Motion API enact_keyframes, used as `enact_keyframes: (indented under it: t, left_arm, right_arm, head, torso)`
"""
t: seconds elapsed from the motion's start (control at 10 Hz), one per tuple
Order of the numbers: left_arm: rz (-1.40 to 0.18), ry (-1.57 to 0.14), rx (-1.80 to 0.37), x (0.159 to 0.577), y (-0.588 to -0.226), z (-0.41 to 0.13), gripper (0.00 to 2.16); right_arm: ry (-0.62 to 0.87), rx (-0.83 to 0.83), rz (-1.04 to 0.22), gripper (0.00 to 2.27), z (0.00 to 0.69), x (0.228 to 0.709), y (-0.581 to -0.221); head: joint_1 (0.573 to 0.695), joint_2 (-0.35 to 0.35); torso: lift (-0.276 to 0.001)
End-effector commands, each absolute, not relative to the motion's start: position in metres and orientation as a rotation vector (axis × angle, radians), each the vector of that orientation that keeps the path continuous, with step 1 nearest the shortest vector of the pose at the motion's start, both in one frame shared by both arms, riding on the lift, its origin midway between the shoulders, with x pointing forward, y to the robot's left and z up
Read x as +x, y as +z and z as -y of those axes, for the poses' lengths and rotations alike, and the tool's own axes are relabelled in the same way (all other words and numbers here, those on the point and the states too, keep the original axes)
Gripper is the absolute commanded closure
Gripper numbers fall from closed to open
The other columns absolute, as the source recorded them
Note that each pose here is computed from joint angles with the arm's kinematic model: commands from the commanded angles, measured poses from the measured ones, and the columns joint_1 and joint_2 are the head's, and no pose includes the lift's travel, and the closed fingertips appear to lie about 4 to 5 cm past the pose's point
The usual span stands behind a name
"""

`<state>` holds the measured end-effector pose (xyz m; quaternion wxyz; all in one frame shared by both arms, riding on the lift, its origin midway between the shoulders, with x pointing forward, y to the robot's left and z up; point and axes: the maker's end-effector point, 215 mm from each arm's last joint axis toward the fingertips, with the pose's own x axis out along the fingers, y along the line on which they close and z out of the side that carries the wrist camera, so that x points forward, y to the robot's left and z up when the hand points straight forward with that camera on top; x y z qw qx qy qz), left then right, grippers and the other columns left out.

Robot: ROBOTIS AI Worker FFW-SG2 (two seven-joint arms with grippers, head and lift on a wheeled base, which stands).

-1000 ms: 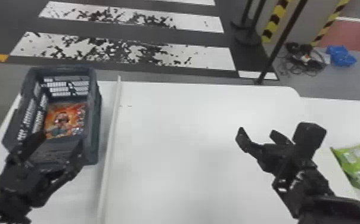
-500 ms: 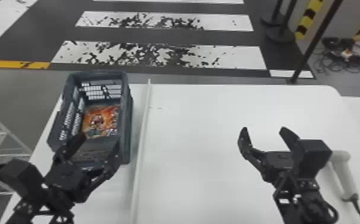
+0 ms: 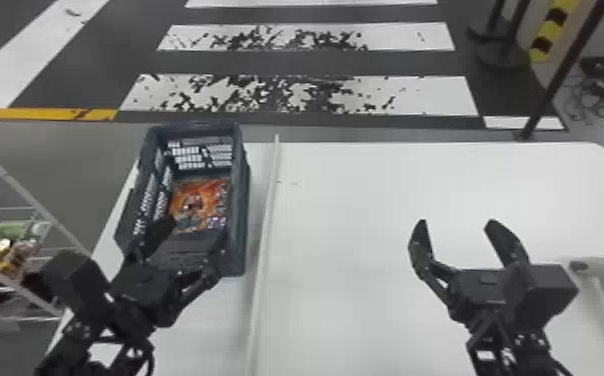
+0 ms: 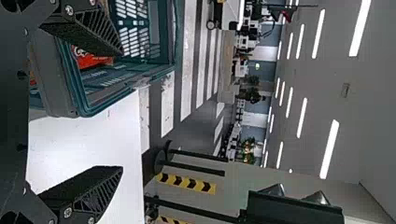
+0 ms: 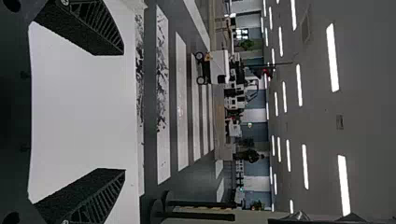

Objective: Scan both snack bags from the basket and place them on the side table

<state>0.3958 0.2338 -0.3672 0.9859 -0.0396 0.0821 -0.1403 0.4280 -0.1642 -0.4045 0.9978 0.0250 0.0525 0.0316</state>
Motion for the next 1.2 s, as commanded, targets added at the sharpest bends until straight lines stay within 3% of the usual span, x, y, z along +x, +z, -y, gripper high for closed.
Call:
enact_keyframes:
  t: [0.0,0.7,1.1]
  left_arm:
    - [-0.176,-0.282,-0.083,0.406,-0.347,-0.248,0.14]
    - [-0.321,-0.231,0.095,0.494,-0.313,-0.32,0.18]
    - [-0.424,-0.273,0.282,0.547,-0.337,-0.341,0.17]
  right_arm:
    - [0.061,0.051,-0.109,0.02,0.165,0.427,-0.406]
    - [0.046,0.048,-0.151,0.02,0.175,0.417,-0.42]
    - [0.047,0.044,-0.169,0.02,0.174,0.412,-0.425]
  head:
    - [0.695,0.094]
    - [0.695,0.162]
    - [0.695,0.189]
  torso:
    - [-0.075]
    - [-0.075]
    - [-0.075]
